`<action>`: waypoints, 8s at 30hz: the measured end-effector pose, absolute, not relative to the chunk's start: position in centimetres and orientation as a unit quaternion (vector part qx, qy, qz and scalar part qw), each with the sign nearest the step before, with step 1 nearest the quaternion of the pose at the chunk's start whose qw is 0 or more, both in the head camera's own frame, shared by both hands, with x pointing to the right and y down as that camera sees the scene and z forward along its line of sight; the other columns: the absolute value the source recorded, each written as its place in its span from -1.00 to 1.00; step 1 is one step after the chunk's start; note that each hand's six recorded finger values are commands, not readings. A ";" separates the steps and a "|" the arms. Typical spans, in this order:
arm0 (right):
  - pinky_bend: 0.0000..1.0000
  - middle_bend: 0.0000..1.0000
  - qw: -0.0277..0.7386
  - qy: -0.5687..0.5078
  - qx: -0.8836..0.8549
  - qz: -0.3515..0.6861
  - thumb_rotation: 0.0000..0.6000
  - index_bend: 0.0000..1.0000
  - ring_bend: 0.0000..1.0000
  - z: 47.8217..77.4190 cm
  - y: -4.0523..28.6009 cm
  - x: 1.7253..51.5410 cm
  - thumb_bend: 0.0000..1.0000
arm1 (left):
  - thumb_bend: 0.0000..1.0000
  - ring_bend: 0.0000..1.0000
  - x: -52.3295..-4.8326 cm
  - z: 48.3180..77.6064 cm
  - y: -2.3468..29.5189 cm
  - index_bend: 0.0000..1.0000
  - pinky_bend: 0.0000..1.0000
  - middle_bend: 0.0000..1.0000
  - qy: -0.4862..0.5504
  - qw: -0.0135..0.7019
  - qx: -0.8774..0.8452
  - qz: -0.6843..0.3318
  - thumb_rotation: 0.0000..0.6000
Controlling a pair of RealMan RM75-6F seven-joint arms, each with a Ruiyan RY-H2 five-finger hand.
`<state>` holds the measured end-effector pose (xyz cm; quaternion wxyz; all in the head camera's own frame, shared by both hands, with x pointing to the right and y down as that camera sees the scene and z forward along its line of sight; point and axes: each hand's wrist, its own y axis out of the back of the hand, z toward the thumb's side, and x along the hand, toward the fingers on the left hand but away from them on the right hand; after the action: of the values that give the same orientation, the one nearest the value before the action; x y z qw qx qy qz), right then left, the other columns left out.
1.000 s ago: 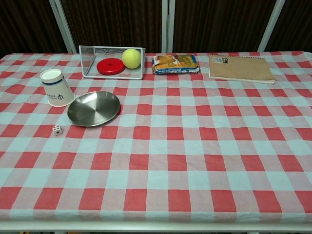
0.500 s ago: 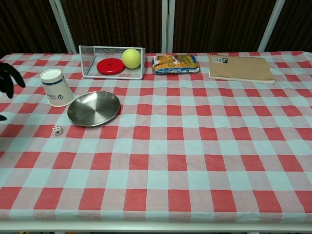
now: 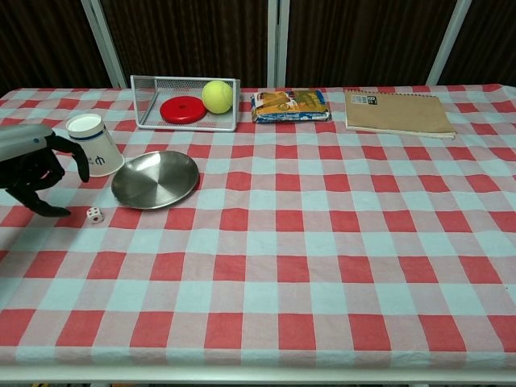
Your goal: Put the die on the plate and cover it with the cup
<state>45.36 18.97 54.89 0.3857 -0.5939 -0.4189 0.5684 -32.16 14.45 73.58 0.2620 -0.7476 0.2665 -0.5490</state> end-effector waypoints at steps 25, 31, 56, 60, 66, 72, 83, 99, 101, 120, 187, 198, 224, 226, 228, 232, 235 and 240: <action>-0.75 -0.67 0.371 -0.425 -0.601 0.566 1.00 -0.80 -0.91 55.0 19.4 46.0 -0.69 | -0.39 0.75 -30.1 76.4 15.6 -0.03 0.90 0.74 0.257 0.188 -0.750 -0.579 1.00; -0.75 -0.67 0.367 -0.424 -0.603 0.568 1.00 -0.80 -0.91 55.2 19.5 46.1 -0.71 | -0.25 0.78 -30.2 76.7 15.4 0.13 0.91 0.78 0.267 0.194 -0.744 -0.581 1.00; -0.76 -0.67 0.367 -0.429 -0.604 0.563 1.00 -0.80 -0.91 54.9 19.6 46.3 -0.74 | -0.28 0.76 -22.8 77.2 9.4 -0.40 0.91 0.72 0.232 0.280 -0.750 -0.553 1.00; -0.76 -0.67 0.367 -0.431 -0.602 0.563 1.00 -0.80 -0.91 54.8 19.7 46.4 -0.74 | -0.52 0.72 -22.6 76.3 9.5 -0.56 0.90 0.64 0.244 0.289 -0.748 -0.545 1.00; -0.76 -0.67 0.372 -0.430 -0.601 0.562 1.00 -0.80 -0.91 54.5 19.6 46.3 -0.74 | -0.59 0.55 -25.2 72.7 9.4 -0.43 0.85 0.51 0.307 0.302 -0.734 -0.526 1.00; -0.76 -0.67 0.369 -0.429 -0.605 0.560 1.00 -0.80 -0.91 54.6 19.7 46.2 -0.77 | -0.60 0.27 -32.4 69.4 9.8 -0.39 0.61 0.27 0.383 0.283 -0.698 -0.535 1.00; -0.76 -0.67 0.378 -0.427 -0.606 0.555 1.00 -0.80 -0.91 54.2 19.6 45.9 -0.77 | -0.70 -0.70 -37.5 71.7 9.4 -0.53 -0.46 -0.59 0.465 0.183 -0.687 -0.527 1.00; -0.76 -0.67 0.377 -0.428 -0.601 0.561 1.00 -0.80 -0.91 54.0 19.9 46.1 -0.77 | -0.71 -0.75 -36.5 77.5 7.4 -0.54 -0.61 -0.64 0.504 0.042 -0.716 -0.481 1.00; -0.76 -0.67 0.377 -0.428 -0.601 0.561 1.00 -0.80 -0.91 54.0 19.9 46.0 -0.77 | -0.71 -0.75 -36.2 77.8 7.2 -0.52 -0.61 -0.64 0.502 0.037 -0.719 -0.479 1.00; -0.76 -0.67 0.377 -0.426 -0.601 0.561 1.00 -0.80 -0.91 54.0 19.8 45.7 -0.77 | -0.43 -0.74 -34.7 77.3 6.4 -0.05 -0.61 -0.50 0.509 0.019 -0.737 -0.445 1.00; -0.76 -0.67 0.362 -0.433 -0.603 0.564 1.00 -0.80 -0.91 54.2 20.4 46.6 -0.77 | -0.43 -0.74 -28.4 76.9 7.7 -0.05 -0.80 -0.50 0.447 0.076 -0.771 -0.448 1.00; -0.76 -0.67 0.363 -0.427 -0.606 0.565 1.00 -0.80 -0.91 54.4 20.2 46.3 -0.77 | -0.43 -0.74 -26.6 76.5 9.5 -0.05 -0.80 -0.50 0.416 0.064 -0.797 -0.432 0.99; -0.76 -0.67 0.363 -0.424 -0.605 0.567 1.00 -0.80 -0.91 54.3 20.1 46.0 -0.77 | -0.43 -0.74 -26.4 77.0 9.6 -0.05 -0.80 -0.50 0.403 0.093 -0.793 -0.448 0.99; -0.76 -0.67 0.362 -0.424 -0.606 0.567 1.00 -0.80 -0.91 54.4 20.1 46.0 -0.77 | -0.43 -0.74 -27.0 77.1 8.9 -0.05 -0.80 -0.50 0.417 0.096 -0.783 -0.451 0.99; -0.76 -0.67 0.361 -0.424 -0.606 0.568 1.00 -0.80 -0.91 54.5 20.2 46.0 -0.77 | -0.43 -0.75 -27.7 77.1 8.3 -0.05 -0.80 -0.50 0.432 0.096 -0.774 -0.453 0.99; -0.76 -0.67 0.361 -0.421 -0.609 0.567 1.00 -0.80 -0.91 54.6 20.2 45.9 -0.77 | -0.43 -0.75 -28.1 77.1 8.1 -0.05 -0.80 -0.50 0.445 0.087 -0.769 -0.451 0.97; -0.76 -0.67 0.361 -0.420 -0.610 0.567 1.00 -0.80 -0.91 54.7 20.2 45.8 -0.77 | -0.43 -0.75 -27.4 76.9 8.7 -0.05 -0.80 -0.50 0.436 0.082 -0.778 -0.445 0.94; -0.76 -0.67 0.362 -0.419 -0.610 0.567 1.00 -0.80 -0.91 54.6 20.1 45.7 -0.77 | -0.43 -0.75 -26.3 76.5 9.8 -0.05 -0.80 -0.50 0.404 0.086 -0.797 -0.440 0.93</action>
<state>45.72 20.10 54.60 0.3621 -0.6097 -0.4193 0.5669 -26.33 9.76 76.50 0.0860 -0.7971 0.4044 -0.4401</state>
